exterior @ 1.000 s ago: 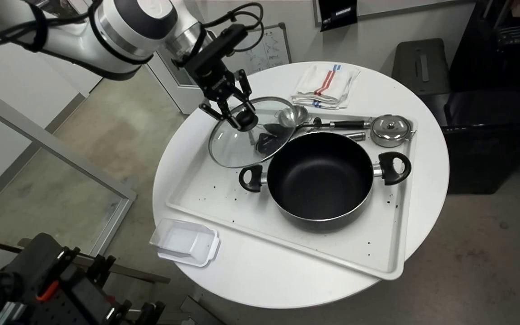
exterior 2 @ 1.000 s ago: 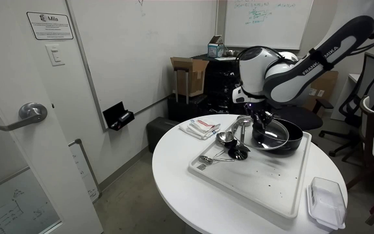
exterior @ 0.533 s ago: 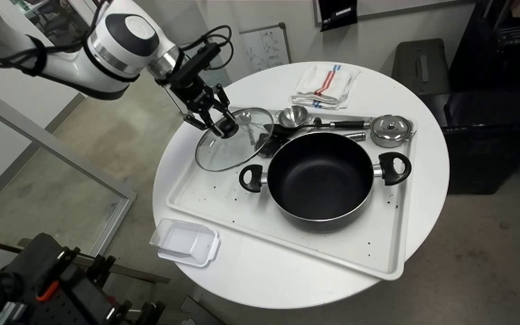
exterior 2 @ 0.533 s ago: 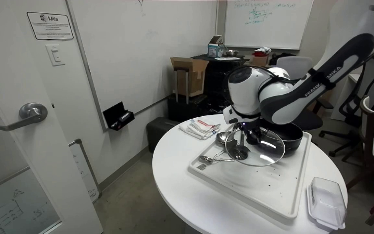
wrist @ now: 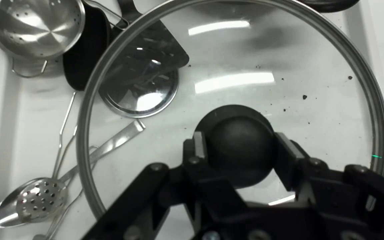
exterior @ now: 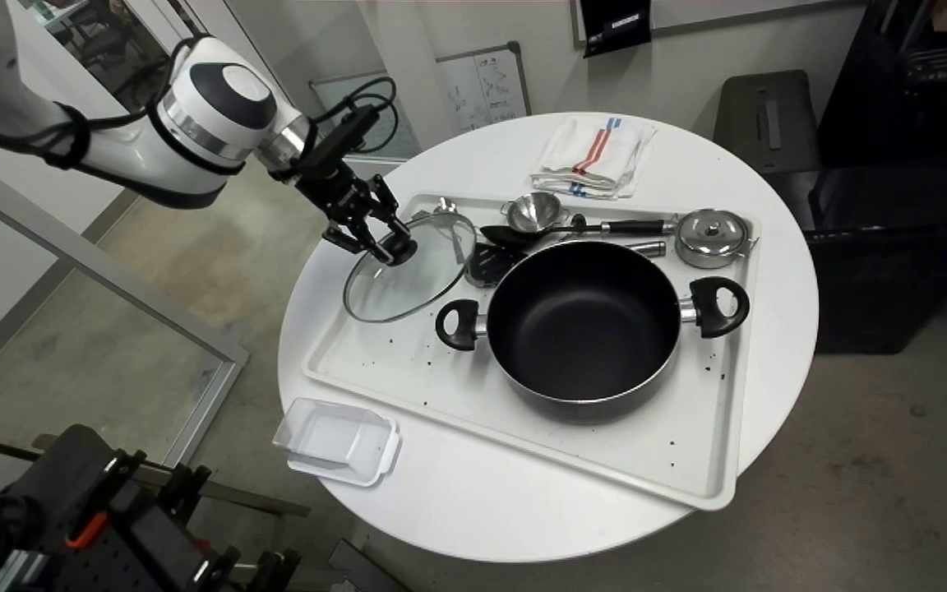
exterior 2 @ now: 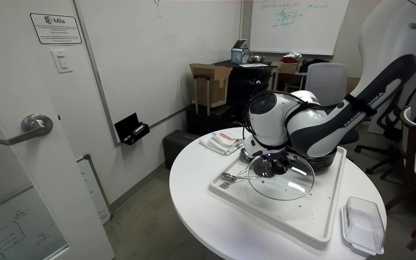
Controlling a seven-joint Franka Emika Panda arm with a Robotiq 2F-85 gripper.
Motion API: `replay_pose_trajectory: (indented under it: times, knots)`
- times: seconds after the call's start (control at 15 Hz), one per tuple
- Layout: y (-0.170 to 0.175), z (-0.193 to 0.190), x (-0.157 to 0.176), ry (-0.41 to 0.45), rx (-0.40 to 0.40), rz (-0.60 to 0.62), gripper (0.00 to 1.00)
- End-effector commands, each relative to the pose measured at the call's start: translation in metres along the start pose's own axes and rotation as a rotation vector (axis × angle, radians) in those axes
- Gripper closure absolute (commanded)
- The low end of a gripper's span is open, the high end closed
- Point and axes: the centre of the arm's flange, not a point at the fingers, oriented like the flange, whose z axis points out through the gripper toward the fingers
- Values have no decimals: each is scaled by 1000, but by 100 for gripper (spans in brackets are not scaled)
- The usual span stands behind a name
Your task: Uncover the pot
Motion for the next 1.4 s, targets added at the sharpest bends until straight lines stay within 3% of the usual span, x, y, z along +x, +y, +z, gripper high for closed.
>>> replay_pose_trajectory:
  times: [0.0, 0.6, 1.0, 1.33]
  knots:
    - [-1, 5, 9, -11, -11, -60, 75]
    - [-25, 46, 45, -7, -11, -170, 75]
    - [-27, 50, 48, -18, -25, -203, 75]
    - [-23, 54, 40, 52, 0, -265, 75]
